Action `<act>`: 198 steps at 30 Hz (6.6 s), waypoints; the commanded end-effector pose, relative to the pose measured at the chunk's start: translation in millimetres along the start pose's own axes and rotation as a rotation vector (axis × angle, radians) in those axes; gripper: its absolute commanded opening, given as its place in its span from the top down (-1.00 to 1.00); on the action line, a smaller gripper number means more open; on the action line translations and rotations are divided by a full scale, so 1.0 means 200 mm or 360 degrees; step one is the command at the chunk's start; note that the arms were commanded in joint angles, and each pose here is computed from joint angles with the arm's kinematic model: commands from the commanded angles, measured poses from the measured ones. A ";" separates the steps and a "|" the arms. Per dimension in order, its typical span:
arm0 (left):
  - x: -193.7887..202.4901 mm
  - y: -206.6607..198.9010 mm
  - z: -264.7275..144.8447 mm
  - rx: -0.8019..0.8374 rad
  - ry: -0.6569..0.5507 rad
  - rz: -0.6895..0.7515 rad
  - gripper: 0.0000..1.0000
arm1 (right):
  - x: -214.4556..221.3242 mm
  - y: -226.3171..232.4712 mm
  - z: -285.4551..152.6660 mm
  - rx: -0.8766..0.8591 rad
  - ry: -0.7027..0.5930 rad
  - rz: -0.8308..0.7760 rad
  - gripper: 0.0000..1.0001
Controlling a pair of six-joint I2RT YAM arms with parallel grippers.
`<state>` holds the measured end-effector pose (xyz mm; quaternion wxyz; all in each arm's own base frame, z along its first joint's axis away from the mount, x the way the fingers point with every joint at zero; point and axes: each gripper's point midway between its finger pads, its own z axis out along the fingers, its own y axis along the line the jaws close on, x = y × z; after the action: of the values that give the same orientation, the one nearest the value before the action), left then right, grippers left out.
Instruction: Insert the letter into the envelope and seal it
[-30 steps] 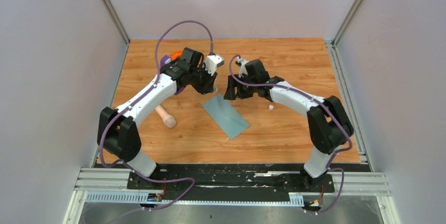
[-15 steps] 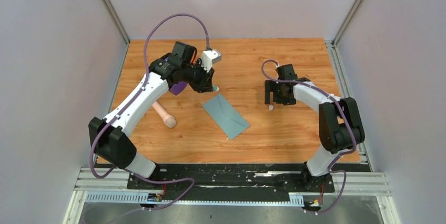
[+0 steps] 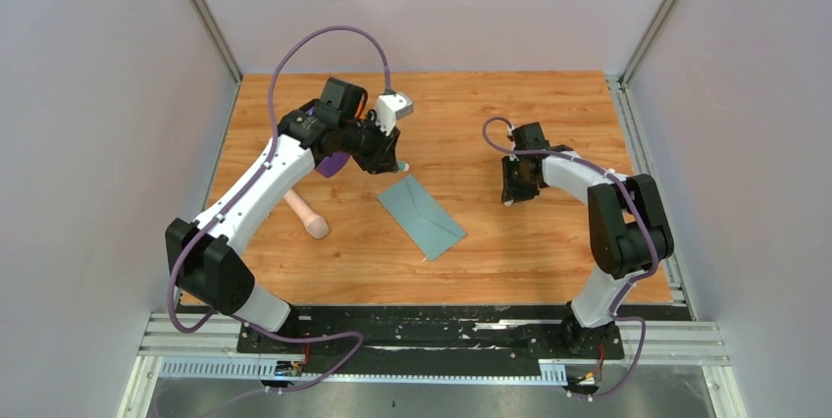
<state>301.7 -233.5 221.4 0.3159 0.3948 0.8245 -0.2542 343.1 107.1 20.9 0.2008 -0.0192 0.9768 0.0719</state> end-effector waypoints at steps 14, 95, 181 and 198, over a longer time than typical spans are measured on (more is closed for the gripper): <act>-0.31 -0.25 -0.40 0.0202 -0.0324 0.0294 1.00 | -0.44 0.63 -0.99 -0.1100 -0.0771 -0.0141 1.00; -0.38 -0.91 -1.19 0.0353 -0.1312 0.1139 1.00 | 0.08 1.57 -2.41 -0.2691 -0.1507 -0.1090 1.00; -0.45 -0.75 -1.15 0.0027 -0.1302 0.1393 1.00 | 0.13 1.88 -2.22 -0.2691 -0.1327 -0.1229 0.10; -0.38 -0.74 -1.11 0.0016 -0.1224 0.1458 1.00 | 0.13 1.71 -2.34 -0.2643 -0.1436 -0.1263 -0.49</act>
<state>146.2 -207.3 452.6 0.6650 0.5864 0.3977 -0.2362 122.9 401.0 454.8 0.4563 -0.4357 0.4048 0.6619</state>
